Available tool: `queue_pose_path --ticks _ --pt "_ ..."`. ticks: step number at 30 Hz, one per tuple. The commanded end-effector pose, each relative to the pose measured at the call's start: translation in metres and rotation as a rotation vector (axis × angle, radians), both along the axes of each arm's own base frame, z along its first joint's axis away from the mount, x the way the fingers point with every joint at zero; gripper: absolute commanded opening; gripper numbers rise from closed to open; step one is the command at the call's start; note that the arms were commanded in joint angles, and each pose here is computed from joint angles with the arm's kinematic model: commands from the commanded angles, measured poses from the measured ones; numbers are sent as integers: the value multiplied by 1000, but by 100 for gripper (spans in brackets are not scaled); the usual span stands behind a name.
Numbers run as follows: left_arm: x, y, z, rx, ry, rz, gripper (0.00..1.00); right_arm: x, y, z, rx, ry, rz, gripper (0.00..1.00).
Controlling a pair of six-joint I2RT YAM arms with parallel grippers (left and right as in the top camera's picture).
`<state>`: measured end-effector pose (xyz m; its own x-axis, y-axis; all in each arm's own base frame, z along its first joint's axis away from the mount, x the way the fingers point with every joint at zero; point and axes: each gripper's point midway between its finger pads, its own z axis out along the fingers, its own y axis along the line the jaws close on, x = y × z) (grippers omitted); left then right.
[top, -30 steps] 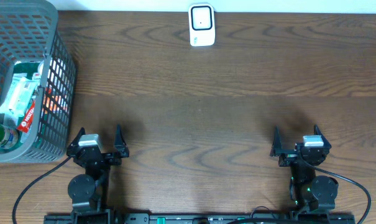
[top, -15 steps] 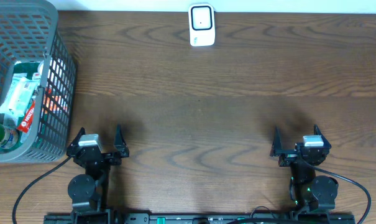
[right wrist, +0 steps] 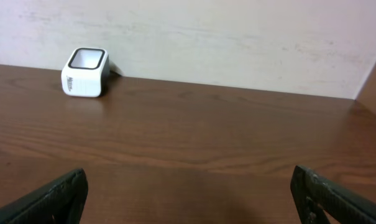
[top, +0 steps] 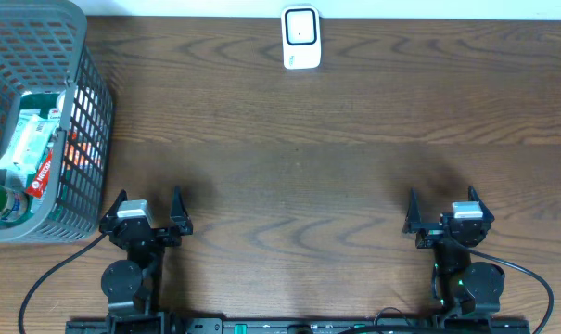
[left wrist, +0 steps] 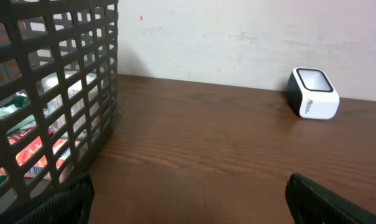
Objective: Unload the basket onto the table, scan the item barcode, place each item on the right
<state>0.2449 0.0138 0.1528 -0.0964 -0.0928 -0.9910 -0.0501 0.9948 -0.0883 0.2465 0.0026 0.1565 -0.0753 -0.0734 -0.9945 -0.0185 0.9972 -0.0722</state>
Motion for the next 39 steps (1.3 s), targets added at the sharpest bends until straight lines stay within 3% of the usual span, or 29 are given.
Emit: queue_pose_path --ticks 1,15,22,26,39 --pt "-1 -6 -12 12 37 -38 98 0 2 -2 -10 5 8 99" --pt "1 -7 4 16 -27 -44 98 0 1 -1 -10 4 8 99" --pt "-3 -8 35 -93 -89 -40 98 0 2 -2 -10 5 8 99" --pt "-10 -24 61 -119 -114 -128 98 0 2 -1 -10 4 8 99" --pt "-23 -27 134 -148 46 -131 98 0 1 -2 -10 5 8 99"
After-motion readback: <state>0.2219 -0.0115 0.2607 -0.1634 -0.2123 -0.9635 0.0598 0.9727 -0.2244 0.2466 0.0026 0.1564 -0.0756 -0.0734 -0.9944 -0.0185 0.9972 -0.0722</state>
